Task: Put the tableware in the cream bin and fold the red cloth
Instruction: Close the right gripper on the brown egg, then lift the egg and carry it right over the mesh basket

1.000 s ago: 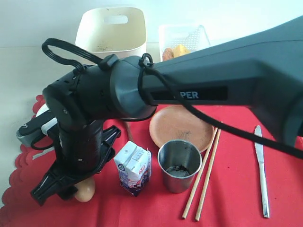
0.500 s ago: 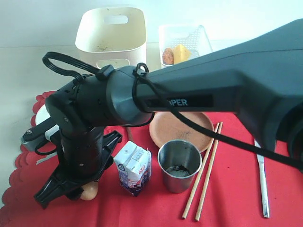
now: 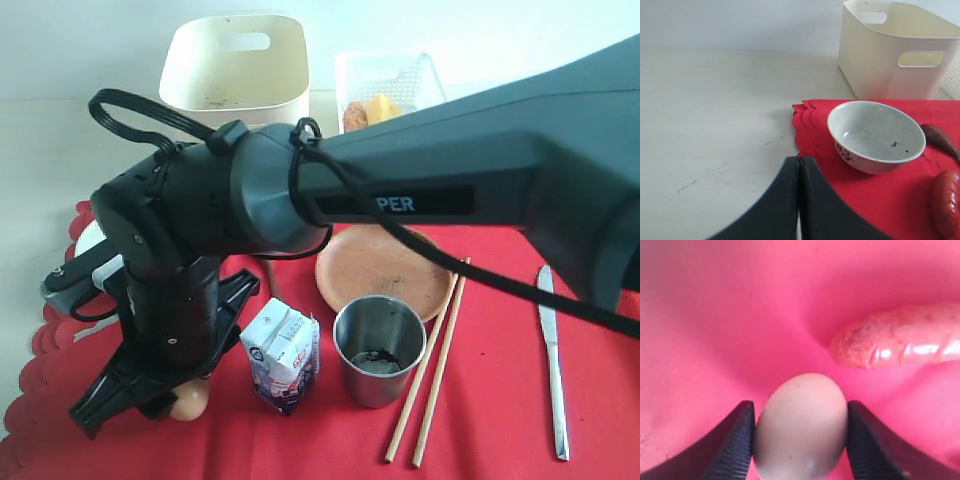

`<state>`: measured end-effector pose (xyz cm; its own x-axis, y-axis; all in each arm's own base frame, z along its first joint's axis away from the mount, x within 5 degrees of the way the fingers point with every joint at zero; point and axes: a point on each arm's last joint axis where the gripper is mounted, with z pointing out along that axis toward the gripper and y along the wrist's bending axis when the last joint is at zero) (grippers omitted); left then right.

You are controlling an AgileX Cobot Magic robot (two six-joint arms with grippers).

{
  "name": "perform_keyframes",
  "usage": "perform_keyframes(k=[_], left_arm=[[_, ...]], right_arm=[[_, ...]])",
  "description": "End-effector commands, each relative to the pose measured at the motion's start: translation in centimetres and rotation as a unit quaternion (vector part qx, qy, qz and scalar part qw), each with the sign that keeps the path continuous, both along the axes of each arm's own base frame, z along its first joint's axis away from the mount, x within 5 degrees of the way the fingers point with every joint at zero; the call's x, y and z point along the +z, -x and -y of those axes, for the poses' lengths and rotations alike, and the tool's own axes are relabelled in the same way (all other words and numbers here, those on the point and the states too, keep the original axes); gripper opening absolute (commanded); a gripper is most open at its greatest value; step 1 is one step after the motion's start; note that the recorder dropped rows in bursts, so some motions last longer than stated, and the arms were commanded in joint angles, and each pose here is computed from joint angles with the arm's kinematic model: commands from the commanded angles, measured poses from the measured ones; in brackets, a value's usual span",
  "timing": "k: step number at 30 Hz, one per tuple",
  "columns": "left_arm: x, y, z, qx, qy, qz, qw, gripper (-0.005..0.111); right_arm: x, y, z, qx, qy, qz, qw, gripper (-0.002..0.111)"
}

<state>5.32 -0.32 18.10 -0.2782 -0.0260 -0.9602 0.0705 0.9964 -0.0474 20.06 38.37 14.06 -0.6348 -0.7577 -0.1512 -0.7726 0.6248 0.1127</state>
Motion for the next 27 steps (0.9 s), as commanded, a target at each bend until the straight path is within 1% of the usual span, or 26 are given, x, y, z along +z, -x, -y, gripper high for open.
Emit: perform_keyframes(k=[1,11,14,27], left_arm=[[0.0,0.0,0.0,0.001,0.006,0.005,1.000,0.000],[0.0,0.0,0.0,0.001,0.006,0.005,1.000,0.000],[0.0,0.0,0.0,0.001,0.006,0.005,1.000,0.000],[0.0,0.0,0.0,0.001,0.007,0.005,1.000,0.000]], right_arm=[[1.9,0.1,0.1,0.008,-0.016,0.011,1.000,0.000],[6.3,0.4,0.7,0.035,-0.061,0.044,0.997,0.000],[7.8,0.5,0.9,0.052,-0.074,0.059,0.994,0.000],[13.0,0.9,2.5,0.088,-0.114,0.118,0.983,0.000]])
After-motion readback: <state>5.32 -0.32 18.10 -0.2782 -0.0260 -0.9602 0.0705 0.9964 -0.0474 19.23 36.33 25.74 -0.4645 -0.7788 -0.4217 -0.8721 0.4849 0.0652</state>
